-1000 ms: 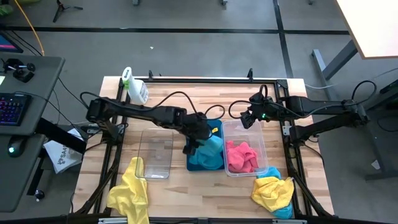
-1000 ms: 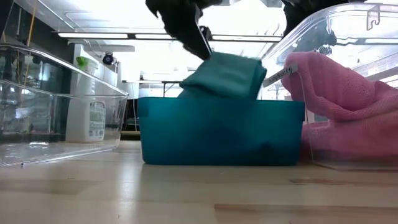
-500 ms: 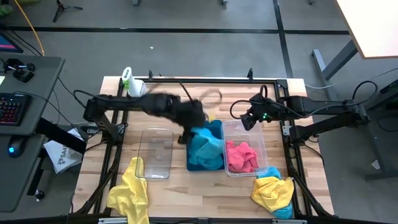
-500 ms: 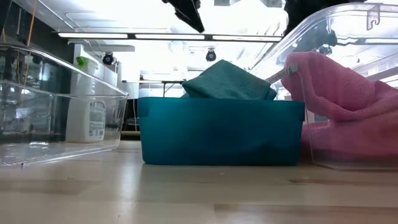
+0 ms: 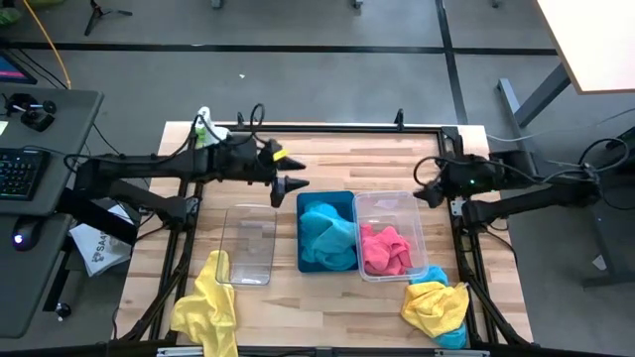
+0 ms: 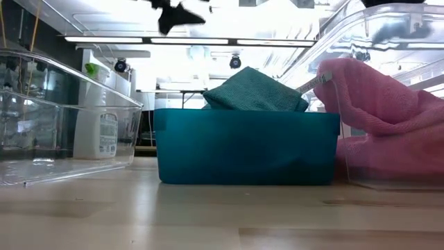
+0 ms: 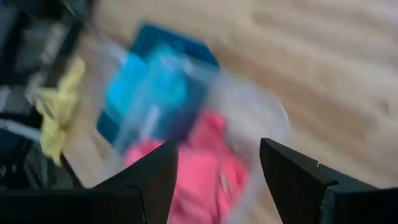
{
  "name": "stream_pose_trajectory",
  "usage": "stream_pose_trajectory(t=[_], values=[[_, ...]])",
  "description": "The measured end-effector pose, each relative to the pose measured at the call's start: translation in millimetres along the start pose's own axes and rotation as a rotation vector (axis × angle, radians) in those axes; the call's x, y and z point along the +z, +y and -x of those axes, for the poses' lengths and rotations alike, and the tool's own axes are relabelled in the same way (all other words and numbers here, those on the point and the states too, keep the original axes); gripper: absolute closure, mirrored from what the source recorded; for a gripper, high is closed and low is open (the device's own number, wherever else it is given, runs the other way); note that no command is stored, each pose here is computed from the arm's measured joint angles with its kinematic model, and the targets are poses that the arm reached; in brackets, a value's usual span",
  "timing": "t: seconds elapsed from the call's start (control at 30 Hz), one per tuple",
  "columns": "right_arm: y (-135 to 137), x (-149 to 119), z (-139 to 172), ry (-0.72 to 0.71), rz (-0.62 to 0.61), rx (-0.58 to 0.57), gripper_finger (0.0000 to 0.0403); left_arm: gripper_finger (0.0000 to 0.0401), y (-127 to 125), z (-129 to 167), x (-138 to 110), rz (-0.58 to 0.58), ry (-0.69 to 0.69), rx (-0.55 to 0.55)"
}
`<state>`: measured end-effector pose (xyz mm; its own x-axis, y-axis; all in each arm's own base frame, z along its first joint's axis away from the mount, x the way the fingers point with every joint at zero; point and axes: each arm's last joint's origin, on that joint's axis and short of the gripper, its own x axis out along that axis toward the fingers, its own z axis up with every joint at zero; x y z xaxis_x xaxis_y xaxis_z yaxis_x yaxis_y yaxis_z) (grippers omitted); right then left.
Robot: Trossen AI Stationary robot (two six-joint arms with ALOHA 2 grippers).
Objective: Sort microfiber towel by color & place in baskets
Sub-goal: Adjust the right transparent bin
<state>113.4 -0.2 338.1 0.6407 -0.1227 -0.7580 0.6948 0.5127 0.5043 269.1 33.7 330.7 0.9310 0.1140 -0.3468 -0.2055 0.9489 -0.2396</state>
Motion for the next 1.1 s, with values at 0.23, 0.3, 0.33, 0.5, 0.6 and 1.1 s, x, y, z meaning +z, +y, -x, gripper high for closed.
stream_pose_trajectory(t=[0.23, 0.3, 0.33, 0.5, 0.6, 1.1], values=[[-17, -21, 7, 0.295, -0.092, -0.104, 0.018, 0.0163, 4, 0, -22, 0.086, 0.029, 0.014], [-20, -25, 8, 0.387, -0.113, -0.149, 0.018, 0.0163, 4, 0, -22, 0.075, 0.03, 0.014], [-21, -28, 8, 0.442, -0.119, -0.172, 0.018, 0.0163, 4, 0, -22, 0.069, 0.029, 0.015], [-20, -37, 5, 0.643, -0.102, -0.24, 0.018, 0.0163, 5, 0, -22, 0.03, 0.026, 0.019], [-15, -39, -5, 0.648, -0.098, -0.252, 0.0181, 0.0163, 6, 1, -21, 0.02, 0.024, 0.022], [-2, -50, -70, 0.585, -0.032, -0.357, 0.0315, 0.0163, 6, 58, 4, -0.109, -0.185, 0.067]])
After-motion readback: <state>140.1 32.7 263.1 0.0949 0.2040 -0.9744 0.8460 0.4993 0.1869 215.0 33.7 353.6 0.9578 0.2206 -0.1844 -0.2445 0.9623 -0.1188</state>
